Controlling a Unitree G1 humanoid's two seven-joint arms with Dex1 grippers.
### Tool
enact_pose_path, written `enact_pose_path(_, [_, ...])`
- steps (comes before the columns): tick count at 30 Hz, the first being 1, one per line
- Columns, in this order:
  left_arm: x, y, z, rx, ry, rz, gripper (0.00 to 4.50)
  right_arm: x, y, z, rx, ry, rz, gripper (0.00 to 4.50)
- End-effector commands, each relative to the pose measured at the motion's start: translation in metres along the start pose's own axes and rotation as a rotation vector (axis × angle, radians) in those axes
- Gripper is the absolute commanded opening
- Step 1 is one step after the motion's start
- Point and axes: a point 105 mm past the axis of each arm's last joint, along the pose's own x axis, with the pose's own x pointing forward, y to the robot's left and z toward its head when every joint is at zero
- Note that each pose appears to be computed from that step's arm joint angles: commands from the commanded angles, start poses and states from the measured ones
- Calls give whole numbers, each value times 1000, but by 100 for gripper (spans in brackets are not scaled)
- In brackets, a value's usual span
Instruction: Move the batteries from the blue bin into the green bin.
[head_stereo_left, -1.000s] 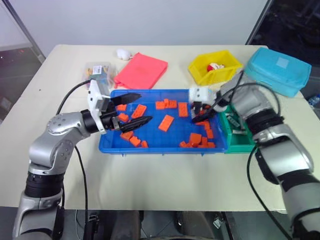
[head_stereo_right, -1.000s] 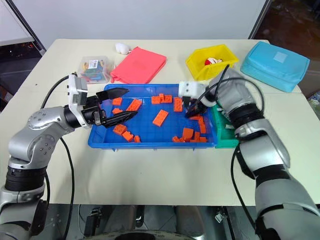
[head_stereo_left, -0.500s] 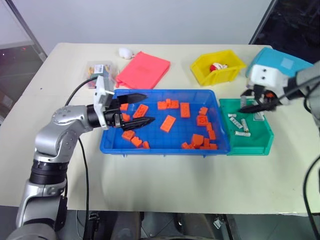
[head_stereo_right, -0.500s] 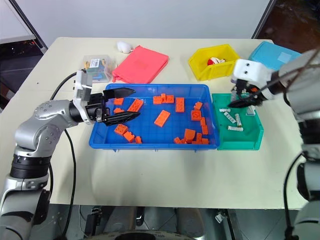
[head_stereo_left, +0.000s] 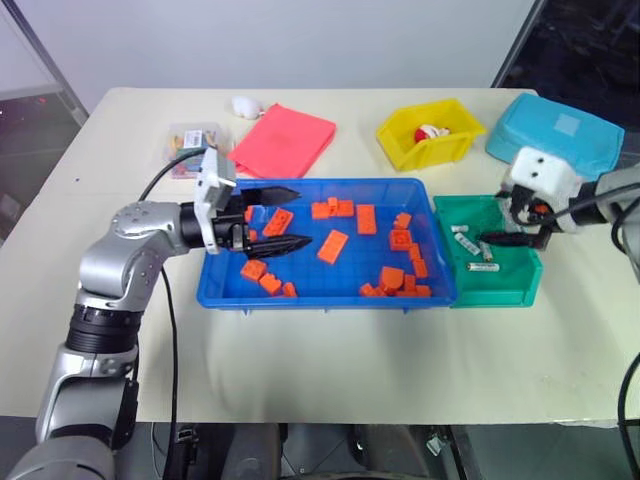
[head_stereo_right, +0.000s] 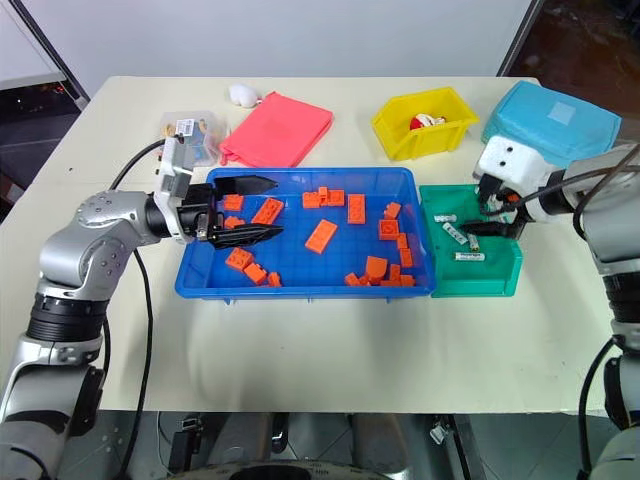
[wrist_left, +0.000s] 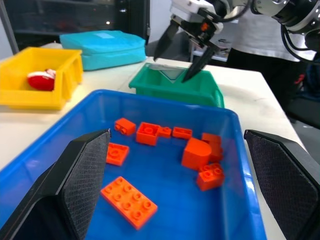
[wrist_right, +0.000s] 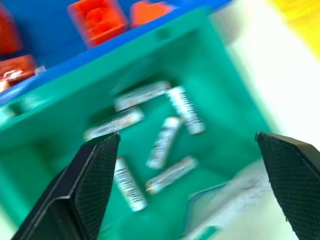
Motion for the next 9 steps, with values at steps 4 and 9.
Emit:
enact_pose_path(4, [-61,54,27,159,-50,434,450,-38,-60,-8,135,-191,-432,445])
enact_pose_path(9, [-131,73,16,196,39,755,450,-46,-64,-73,258,-117,-655,445])
